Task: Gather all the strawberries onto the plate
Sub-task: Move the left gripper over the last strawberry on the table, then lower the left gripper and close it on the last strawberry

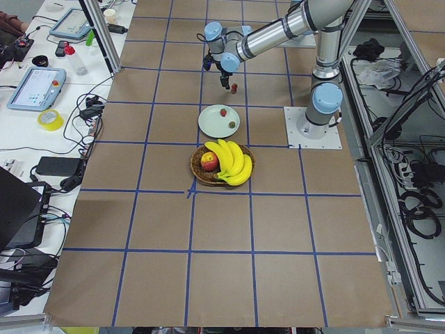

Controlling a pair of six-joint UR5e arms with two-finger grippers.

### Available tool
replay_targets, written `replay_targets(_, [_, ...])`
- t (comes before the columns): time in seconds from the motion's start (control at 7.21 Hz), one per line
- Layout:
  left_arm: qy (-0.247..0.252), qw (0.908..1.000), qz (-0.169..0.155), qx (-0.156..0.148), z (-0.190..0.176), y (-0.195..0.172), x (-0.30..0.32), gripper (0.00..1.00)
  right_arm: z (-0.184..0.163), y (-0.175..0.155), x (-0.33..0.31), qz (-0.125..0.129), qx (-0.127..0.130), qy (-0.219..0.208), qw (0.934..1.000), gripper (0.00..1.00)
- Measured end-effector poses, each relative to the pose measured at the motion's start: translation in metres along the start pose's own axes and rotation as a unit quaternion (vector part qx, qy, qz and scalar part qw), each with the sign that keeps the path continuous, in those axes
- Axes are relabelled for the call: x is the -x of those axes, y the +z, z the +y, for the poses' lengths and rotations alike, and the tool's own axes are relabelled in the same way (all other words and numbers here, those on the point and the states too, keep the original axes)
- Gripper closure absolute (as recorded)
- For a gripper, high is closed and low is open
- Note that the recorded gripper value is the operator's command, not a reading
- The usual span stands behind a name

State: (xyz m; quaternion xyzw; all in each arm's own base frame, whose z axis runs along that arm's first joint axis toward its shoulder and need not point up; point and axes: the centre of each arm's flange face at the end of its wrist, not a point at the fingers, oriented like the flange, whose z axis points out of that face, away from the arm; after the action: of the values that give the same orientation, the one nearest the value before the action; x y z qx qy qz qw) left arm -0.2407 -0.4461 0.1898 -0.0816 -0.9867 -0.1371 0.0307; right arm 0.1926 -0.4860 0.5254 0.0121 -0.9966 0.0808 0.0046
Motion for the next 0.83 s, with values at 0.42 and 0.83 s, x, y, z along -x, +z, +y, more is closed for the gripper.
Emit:
replay_targets(0.42, [0.002, 0.9998, 0.0, 0.019, 0.004, 0.022, -0.001, 0.17, 0.0, 0.0, 0.0, 0.0, 0.0, 0.0, 1.0, 0.0])
replay_targets(0.83, [0.001, 0.9997, 0.001, 0.026, 0.009, 0.028, -0.002, 0.47, 0.0, 0.0, 0.0, 0.0, 0.0, 0.001, 1.0, 0.0])
